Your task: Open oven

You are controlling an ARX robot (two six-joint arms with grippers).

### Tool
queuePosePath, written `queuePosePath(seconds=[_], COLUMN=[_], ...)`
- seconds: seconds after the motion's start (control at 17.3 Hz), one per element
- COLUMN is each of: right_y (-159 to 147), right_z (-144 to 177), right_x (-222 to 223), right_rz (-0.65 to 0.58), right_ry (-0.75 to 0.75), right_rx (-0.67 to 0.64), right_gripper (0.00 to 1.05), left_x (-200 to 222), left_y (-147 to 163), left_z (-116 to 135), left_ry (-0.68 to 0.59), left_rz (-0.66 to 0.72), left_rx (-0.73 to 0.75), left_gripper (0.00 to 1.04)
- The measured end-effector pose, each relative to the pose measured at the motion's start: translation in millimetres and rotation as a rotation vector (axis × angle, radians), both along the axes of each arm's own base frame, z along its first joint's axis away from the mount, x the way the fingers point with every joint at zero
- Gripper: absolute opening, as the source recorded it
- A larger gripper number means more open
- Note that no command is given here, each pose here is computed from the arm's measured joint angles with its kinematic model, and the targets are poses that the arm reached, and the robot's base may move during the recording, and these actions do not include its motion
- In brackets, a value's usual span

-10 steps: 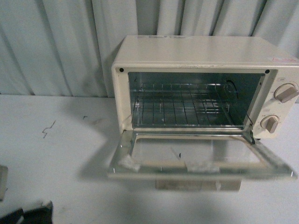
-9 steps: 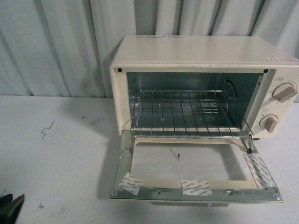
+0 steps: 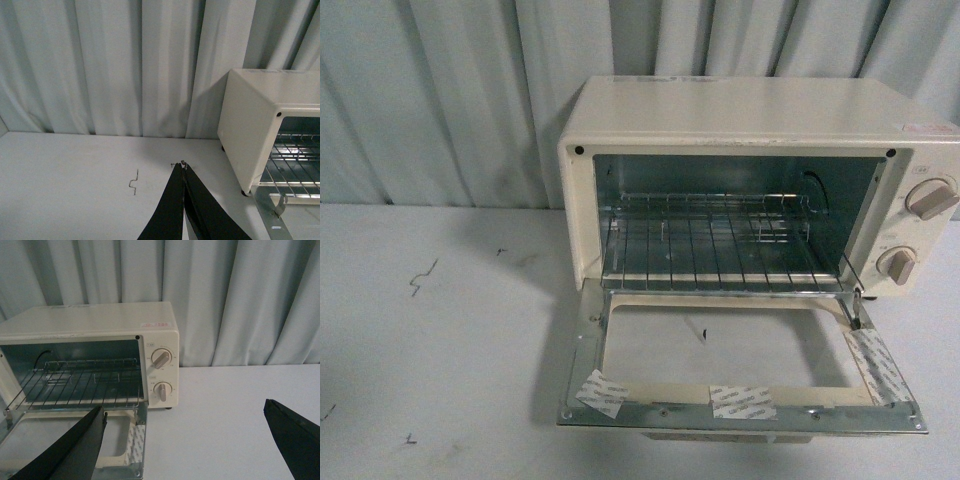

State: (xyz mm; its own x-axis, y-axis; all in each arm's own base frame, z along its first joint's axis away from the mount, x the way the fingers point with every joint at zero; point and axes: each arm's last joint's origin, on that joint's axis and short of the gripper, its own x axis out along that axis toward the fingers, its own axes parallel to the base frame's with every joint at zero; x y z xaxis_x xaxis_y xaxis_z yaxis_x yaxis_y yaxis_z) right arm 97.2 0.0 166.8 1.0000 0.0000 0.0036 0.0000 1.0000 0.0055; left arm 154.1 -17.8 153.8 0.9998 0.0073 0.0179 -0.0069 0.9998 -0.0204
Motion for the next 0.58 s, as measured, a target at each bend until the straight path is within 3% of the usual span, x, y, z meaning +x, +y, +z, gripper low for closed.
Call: queuePosePath(seconds=[0.29, 0.58], right_y=[0, 0], right_z=[0, 0], right_x=[0, 0], right_rz=[0.000, 0.000], right_ry=[0.000, 0.000], right_rx=[0.000, 0.000], right_gripper=[0.98, 0.98], left_x=[-21, -32], left_y=[19, 18], left_z=[13, 15], left_ry=[-0.013, 0.009], left_rz=[0.021, -0.009], left_rx=[0.002, 0.003], left_gripper=[0.02, 0.02])
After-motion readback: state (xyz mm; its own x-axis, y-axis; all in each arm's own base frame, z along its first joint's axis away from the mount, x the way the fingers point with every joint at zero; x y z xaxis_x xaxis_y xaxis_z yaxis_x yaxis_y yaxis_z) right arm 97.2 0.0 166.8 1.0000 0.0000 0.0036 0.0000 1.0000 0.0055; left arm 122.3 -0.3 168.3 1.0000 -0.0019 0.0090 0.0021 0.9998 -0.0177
